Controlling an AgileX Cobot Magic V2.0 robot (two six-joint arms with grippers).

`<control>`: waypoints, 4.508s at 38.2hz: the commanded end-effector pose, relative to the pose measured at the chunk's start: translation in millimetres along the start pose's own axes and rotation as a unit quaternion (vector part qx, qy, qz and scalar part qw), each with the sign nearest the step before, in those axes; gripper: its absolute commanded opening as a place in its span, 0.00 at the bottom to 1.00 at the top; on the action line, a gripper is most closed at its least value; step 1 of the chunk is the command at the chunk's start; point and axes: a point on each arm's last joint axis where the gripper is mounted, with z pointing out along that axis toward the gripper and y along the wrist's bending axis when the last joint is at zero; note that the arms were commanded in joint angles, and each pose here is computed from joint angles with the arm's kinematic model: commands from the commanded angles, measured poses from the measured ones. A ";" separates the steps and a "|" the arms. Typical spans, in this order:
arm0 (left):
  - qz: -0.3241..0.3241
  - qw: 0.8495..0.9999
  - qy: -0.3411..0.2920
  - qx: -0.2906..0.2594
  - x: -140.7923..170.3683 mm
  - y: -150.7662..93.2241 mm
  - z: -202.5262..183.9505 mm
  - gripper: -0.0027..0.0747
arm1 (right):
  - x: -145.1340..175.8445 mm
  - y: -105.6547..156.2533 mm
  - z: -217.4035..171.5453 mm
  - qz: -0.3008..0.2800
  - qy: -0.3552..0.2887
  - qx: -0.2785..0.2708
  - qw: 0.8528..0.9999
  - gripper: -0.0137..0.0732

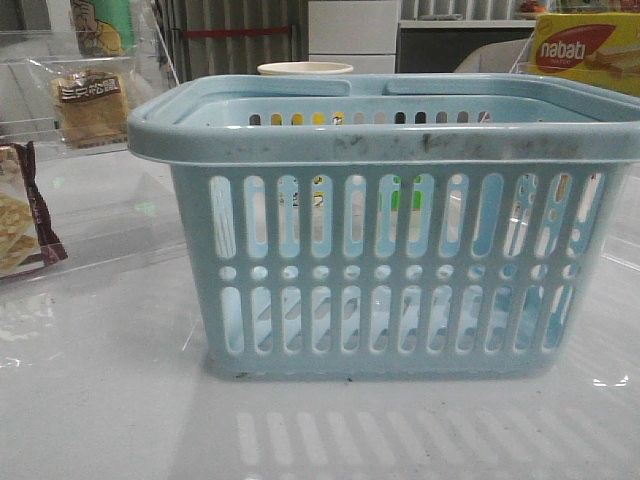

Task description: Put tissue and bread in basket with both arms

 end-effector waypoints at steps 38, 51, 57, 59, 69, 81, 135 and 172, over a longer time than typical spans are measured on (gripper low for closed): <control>-0.007 0.996 -0.083 -0.005 -15.1 1.0 -2.7 0.15 | -13.7 -0.9 -2.4 0.001 -0.079 0.005 0.997 0.22; -0.009 0.989 -0.148 -0.007 -88.7 5.1 -20.2 0.15 | -86.9 6.0 -23.3 -0.031 -0.144 -0.002 0.989 0.22; -0.009 0.989 -0.147 -0.006 -136.3 7.7 -31.9 0.15 | -133.4 9.8 -35.0 -0.049 -0.148 -0.001 0.988 0.22; -0.009 0.991 -0.137 -0.006 -149.9 8.4 -31.3 0.15 | -146.1 10.9 -35.5 -0.050 -0.140 -0.001 0.989 0.22; -0.008 1.000 -0.002 0.002 -185.4 10.2 -9.4 0.15 | -184.2 14.3 -15.1 -0.051 -0.027 -0.003 0.998 0.22; -0.008 0.988 0.153 0.010 -149.0 8.0 28.9 0.15 | -162.6 12.7 22.1 -0.050 0.123 -0.003 0.991 0.22; -0.004 0.972 0.233 0.012 -115.7 6.6 46.2 0.53 | -143.8 -55.3 244.7 0.001 0.358 0.100 0.928 0.83; -0.004 0.972 0.233 0.012 -115.7 6.6 46.2 0.19 | -110.9 -83.8 344.4 -0.049 0.327 0.106 0.938 0.39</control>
